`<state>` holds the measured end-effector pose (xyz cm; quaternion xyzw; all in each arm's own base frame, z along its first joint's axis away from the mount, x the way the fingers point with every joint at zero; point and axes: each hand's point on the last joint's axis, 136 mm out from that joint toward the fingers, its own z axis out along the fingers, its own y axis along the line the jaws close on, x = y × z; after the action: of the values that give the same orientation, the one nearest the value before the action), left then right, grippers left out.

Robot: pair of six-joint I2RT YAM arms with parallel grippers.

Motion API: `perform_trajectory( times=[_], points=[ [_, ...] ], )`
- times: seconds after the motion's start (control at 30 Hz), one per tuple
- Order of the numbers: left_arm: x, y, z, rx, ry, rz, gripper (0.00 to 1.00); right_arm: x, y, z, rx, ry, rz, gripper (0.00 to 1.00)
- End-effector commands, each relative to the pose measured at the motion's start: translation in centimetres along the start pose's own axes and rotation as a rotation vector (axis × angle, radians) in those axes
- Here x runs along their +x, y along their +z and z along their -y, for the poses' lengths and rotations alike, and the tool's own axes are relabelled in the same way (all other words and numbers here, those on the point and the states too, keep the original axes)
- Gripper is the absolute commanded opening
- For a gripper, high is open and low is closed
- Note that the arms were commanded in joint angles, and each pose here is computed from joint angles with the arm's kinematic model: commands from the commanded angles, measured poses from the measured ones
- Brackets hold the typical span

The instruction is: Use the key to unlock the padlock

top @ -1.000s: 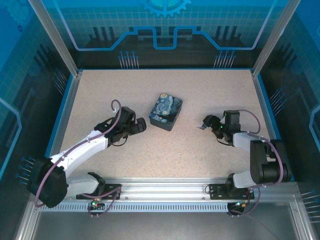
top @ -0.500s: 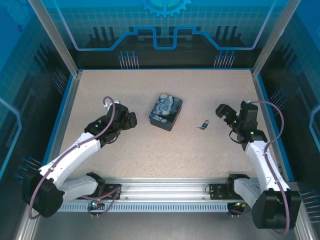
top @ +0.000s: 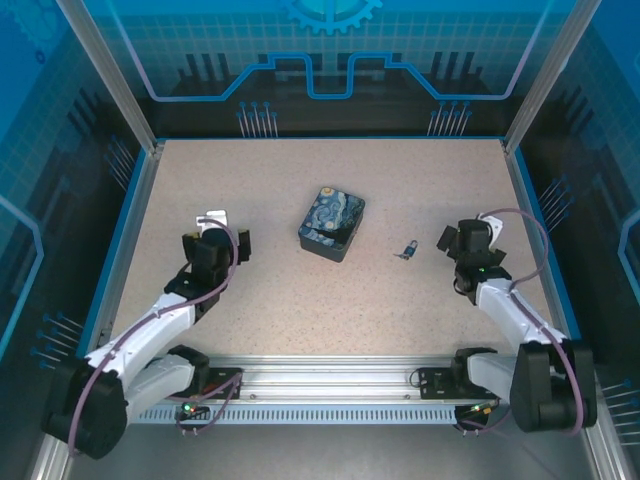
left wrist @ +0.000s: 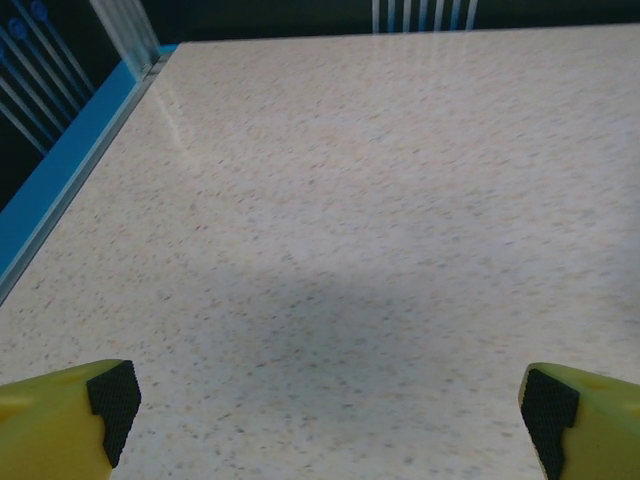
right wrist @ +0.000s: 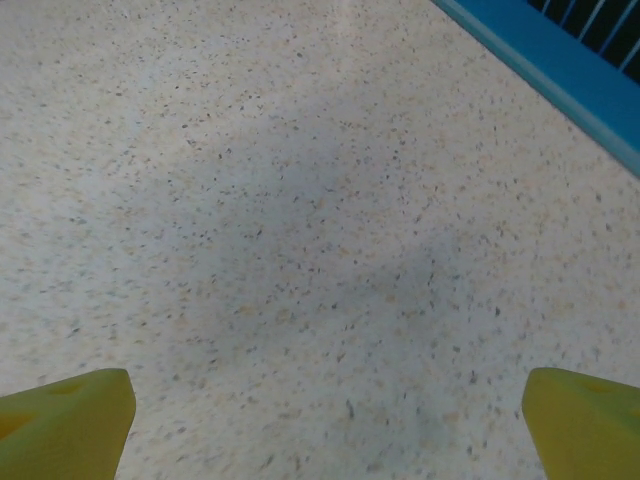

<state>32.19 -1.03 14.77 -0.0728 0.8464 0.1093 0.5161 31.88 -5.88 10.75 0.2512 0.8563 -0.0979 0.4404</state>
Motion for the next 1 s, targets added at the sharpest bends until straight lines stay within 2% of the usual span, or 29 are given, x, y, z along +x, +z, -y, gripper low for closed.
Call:
perform_trajectory(
  times=[0.0, 0.13, 0.23, 0.37, 0.4, 0.47, 0.5, 0.57, 0.6, 0.97],
  points=[
    [-1.1, 1.8, -1.0, -0.025, -0.019, 0.107, 0.99, -2.9, 0.7, -0.8, 0.023, -0.052, 0.190, 1.00],
    [-0.9, 4.1, 0.0, 0.054, -0.083, 0.182, 0.99, -2.9, 1.9, -3.6, -0.078, -0.171, 0.268, 1.00],
    [-0.7, 6.2, 1.3, 0.087, -0.013, 0.193, 0.99, -2.4, 2.0, -6.0, -0.238, -0.229, 0.344, 1.00],
    [0.2, 8.0, 1.8, 0.170, -0.030, 0.168, 0.99, -0.2, 2.4, -8.6, -0.421, -0.312, 0.302, 1.00],
    [0.5, 8.3, 1.5, 0.181, -0.060, 0.149, 0.99, -0.7, 2.4, -8.8, -0.433, -0.306, 0.357, 1.00],
    [1.4, 8.8, 1.3, 0.208, -0.081, 0.132, 0.99, -0.1, 2.9, -9.2, -0.447, -0.331, 0.255, 1.00],
    [1.2, 9.0, 1.5, 0.219, -0.074, 0.149, 0.99, -0.5, 3.0, -9.7, -0.458, -0.337, 0.289, 1.00],
    [1.4, 9.2, 1.6, 0.254, -0.094, 0.115, 0.99, -0.2, 3.4, -9.7, -0.435, -0.347, 0.241, 1.00],
    [1.3, 9.2, 1.5, 0.265, -0.103, 0.117, 0.99, -0.5, 3.3, -9.8, -0.429, -0.351, 0.260, 1.00],
    [1.3, 9.2, 1.5, 0.266, -0.102, 0.116, 0.99, -0.2, 3.2, -10.2, -0.403, -0.386, 0.257, 1.00]
  ],
)
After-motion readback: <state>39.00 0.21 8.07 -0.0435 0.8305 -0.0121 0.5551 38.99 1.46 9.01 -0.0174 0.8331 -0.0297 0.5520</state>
